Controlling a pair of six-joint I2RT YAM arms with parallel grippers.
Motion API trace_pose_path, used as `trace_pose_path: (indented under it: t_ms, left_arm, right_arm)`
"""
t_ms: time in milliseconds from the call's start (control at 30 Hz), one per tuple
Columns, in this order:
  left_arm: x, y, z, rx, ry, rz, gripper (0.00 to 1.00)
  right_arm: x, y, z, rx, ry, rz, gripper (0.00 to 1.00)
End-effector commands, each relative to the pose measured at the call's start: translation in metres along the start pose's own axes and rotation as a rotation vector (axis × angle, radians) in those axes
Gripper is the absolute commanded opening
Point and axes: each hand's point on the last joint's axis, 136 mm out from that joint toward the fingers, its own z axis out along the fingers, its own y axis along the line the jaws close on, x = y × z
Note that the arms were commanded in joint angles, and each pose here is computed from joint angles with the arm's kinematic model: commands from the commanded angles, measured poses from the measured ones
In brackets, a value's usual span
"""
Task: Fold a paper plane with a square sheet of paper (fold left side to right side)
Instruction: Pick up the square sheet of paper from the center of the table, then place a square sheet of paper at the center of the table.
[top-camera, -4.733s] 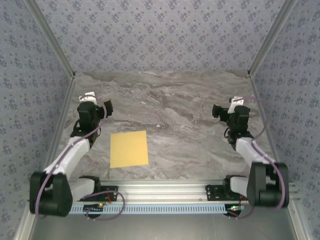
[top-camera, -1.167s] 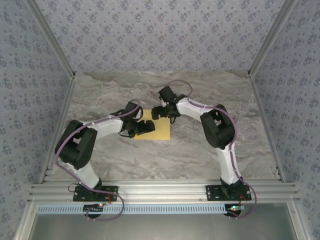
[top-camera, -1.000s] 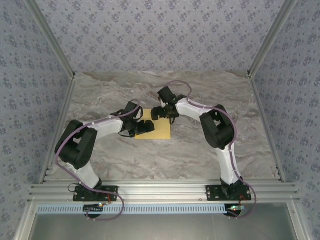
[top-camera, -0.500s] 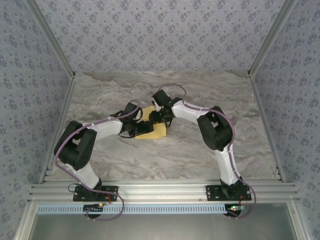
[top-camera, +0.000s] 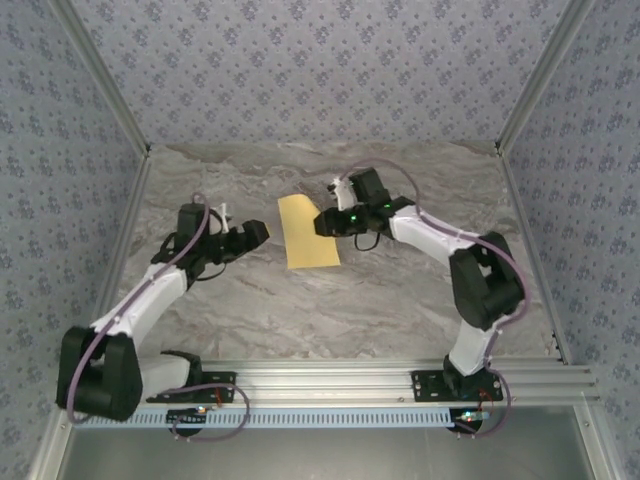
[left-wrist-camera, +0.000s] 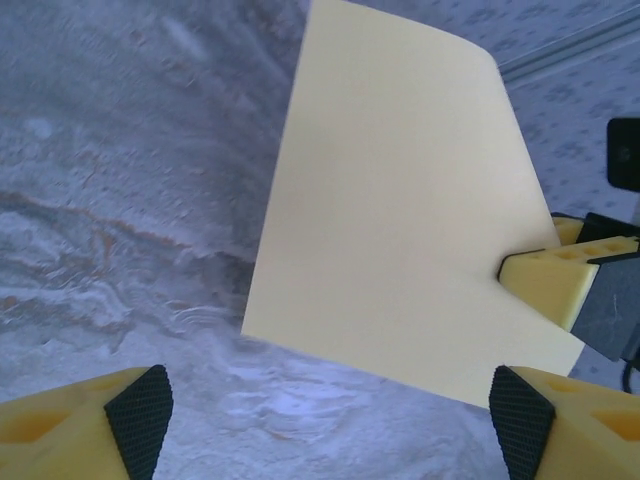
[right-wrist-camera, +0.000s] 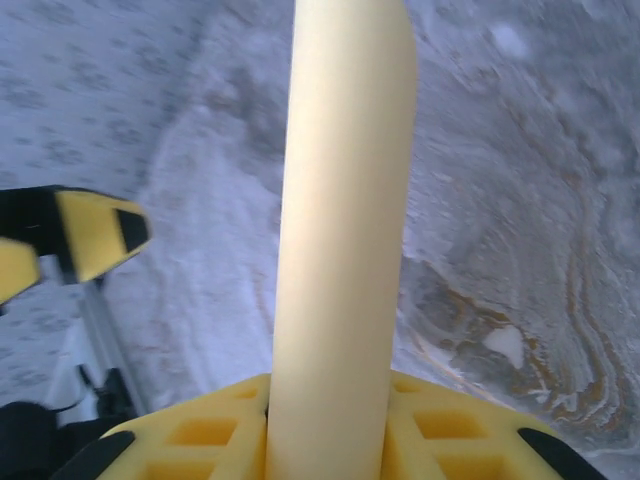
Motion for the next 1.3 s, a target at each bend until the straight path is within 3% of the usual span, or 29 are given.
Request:
trace_pose_path:
  t_ms: [0,367,533,767,900,967,1100,1167,1267]
  left_arm:
    - [-0.009,-0.04,-0.02,0.163,-0.039,0.07,0.88]
    - [-0.027,-0.135,-0.066,0.517,-0.144,0.248,0.98]
    - [-0.016,-0.173,-0.078,0.617,-0.146,0.376,0.98]
    - [-0.006,-0.199,-0.081,0.678,-0.124,0.443,0.97]
    - [0.0,-0.202,-0.081,0.683,-0.115,0.455,0.77]
    - [0.001,-0.195,-0.076,0.66,-0.111,0.439,0.55]
    - [0.006,-0.177,-0.062,0.618,-0.101,0.395,0.22]
    - [0.01,-0.163,-0.05,0.575,-0.088,0.357,0.13]
    - [0.019,-0.129,-0.025,0.464,-0.043,0.284,0.08]
  right_arm:
    - [-0.008,0.046,-0.037,-0.201,-0.059,-0.044,0.26]
    - [-0.019,0.144,-0.144,-0.425,-0.204,-0.177,0.25]
    - [-0.013,0.176,-0.155,-0.494,-0.19,-0.2,0.24]
    - [-0.008,0.203,-0.158,-0.537,-0.18,-0.242,0.25]
    - [-0.008,0.186,-0.154,-0.464,-0.19,-0.228,0.25]
    - [-0.009,0.171,-0.151,-0.417,-0.197,-0.201,0.25]
    - [-0.003,0.142,-0.142,-0.305,-0.188,-0.172,0.28]
    - [0.004,0.119,-0.135,-0.195,-0.166,-0.16,0.39]
    - [0.018,0.071,-0.131,0.047,-0.124,-0.145,0.53]
